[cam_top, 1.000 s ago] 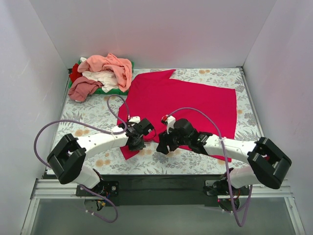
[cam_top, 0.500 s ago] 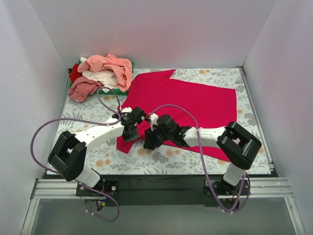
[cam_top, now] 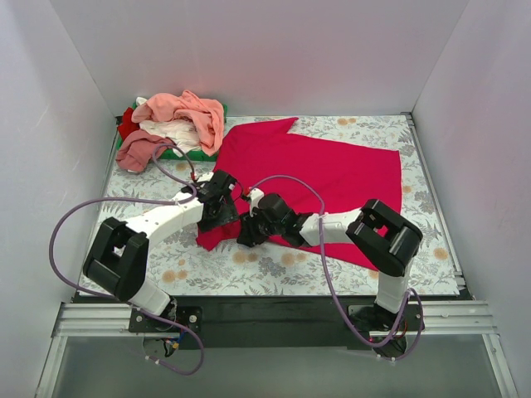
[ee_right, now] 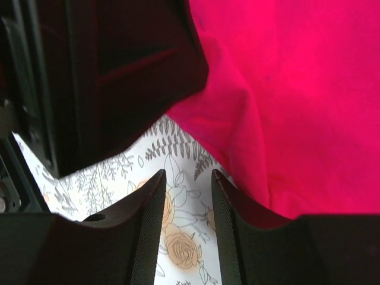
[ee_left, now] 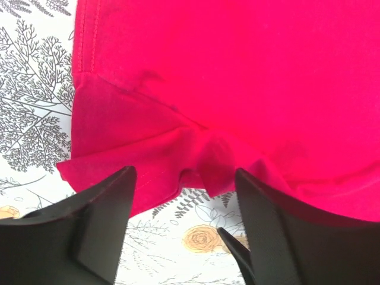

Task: Fold and stack the t-shirts
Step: Flatten the tshirt out

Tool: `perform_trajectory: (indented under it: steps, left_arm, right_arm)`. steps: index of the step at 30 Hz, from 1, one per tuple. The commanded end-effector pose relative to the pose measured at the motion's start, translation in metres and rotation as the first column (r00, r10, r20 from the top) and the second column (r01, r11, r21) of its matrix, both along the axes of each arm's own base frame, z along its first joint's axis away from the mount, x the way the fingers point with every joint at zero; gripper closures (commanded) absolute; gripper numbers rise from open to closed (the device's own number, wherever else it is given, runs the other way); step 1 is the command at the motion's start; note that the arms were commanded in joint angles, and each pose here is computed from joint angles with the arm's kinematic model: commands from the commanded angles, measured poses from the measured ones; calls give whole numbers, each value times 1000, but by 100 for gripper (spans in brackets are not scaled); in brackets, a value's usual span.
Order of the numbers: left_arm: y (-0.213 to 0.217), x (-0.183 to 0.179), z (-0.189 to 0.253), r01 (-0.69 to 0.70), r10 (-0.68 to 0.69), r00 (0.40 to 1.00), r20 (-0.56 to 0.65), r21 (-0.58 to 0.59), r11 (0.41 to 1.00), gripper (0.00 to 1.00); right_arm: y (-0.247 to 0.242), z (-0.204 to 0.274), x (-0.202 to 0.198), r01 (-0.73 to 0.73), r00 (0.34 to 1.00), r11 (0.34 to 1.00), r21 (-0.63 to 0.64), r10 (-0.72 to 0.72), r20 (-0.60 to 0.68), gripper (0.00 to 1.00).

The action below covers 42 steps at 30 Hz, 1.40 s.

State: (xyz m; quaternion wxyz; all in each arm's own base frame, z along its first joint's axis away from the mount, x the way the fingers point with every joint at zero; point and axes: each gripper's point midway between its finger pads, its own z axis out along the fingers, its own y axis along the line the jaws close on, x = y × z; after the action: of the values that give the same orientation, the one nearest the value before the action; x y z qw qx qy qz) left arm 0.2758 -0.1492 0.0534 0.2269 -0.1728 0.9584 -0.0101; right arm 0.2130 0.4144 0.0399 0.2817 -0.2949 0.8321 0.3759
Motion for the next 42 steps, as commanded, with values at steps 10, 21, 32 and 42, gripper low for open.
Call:
perform_trajectory:
  steps: [10, 21, 32, 42]
  left_arm:
    - [39, -15, 31, -292, 310, 944, 111, -152, 944, 8]
    - [44, -54, 8, -329, 363, 929, 74, -288, 899, 7]
    - [34, -48, -11, -319, 351, 935, 50, -315, 894, 44]
    - [42, -40, -20, -329, 358, 932, 58, -277, 903, 83]
  right_arm:
    - [35, 27, 25, 7, 986, 999, 46, -15, 164, 56]
    - [42, 26, 55, 119, 939, 988, -97, -80, 333, 53]
    - [40, 12, 56, 139, 932, 973, -186, -65, 356, 73]
    - [41, 37, 44, 109, 926, 982, -152, -45, 375, 99]
